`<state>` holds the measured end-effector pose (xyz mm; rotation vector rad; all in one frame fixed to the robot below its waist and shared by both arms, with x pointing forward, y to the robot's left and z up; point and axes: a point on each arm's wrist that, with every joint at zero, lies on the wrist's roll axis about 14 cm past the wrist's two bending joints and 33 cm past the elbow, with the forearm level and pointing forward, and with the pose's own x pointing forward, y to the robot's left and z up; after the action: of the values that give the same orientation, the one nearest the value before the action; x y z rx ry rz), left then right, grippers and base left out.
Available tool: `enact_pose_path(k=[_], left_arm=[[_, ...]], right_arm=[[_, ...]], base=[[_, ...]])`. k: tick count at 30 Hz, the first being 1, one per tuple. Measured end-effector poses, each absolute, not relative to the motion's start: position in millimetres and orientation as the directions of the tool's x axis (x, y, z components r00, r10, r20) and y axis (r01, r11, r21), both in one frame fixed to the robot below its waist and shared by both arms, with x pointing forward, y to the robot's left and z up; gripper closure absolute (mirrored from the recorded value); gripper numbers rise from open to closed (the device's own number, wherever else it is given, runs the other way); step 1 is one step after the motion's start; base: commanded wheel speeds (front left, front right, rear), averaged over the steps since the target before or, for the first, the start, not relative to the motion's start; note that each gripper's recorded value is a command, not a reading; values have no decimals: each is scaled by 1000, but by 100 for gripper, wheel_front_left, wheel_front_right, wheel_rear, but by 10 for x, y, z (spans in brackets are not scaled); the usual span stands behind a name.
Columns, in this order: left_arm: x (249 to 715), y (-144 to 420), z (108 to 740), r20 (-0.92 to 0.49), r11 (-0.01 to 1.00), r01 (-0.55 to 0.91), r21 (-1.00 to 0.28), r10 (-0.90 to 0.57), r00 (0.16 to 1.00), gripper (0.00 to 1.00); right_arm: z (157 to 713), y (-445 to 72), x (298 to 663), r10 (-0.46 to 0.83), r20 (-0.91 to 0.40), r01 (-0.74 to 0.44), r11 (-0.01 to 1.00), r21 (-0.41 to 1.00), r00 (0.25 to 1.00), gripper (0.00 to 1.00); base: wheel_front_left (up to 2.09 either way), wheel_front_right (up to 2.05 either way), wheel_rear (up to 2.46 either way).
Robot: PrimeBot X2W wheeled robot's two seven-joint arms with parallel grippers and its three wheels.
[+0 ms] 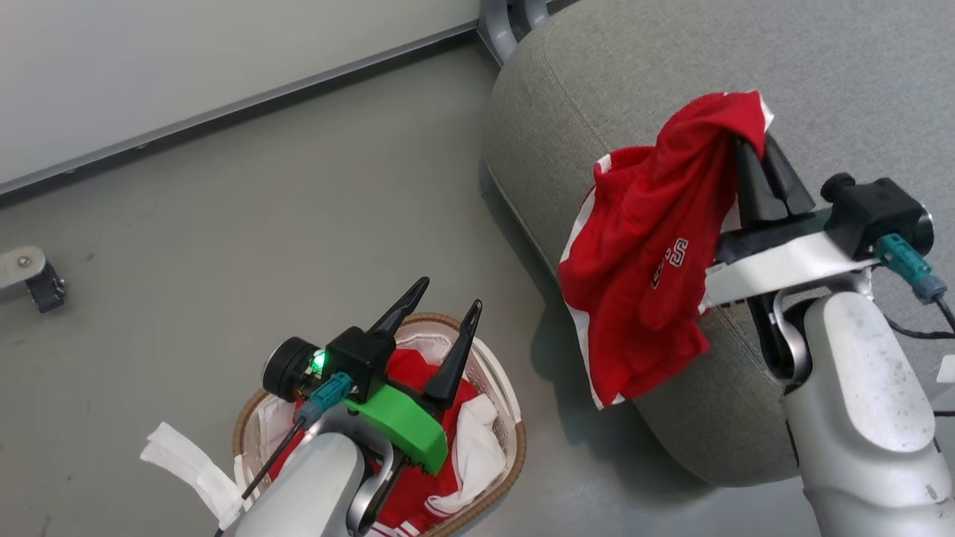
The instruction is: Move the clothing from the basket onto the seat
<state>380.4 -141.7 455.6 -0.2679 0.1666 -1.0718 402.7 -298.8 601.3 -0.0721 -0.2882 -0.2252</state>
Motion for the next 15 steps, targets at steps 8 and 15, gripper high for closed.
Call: enact_pose_path(k=[8, 15], left_arm=[[3910, -1430, 4405, -9, 427, 851, -307, -895, 446, 0], [4019, -1322, 4157, -45, 430, 855, -288, -899, 437, 0]], right_arm=[[6656, -3203, 4490, -212, 438, 291, 949, -122, 874, 100], [7428, -3346, 4922, -189, 596, 395, 888, -235, 781, 100]], base=[[0, 0, 0], [0, 0, 0]])
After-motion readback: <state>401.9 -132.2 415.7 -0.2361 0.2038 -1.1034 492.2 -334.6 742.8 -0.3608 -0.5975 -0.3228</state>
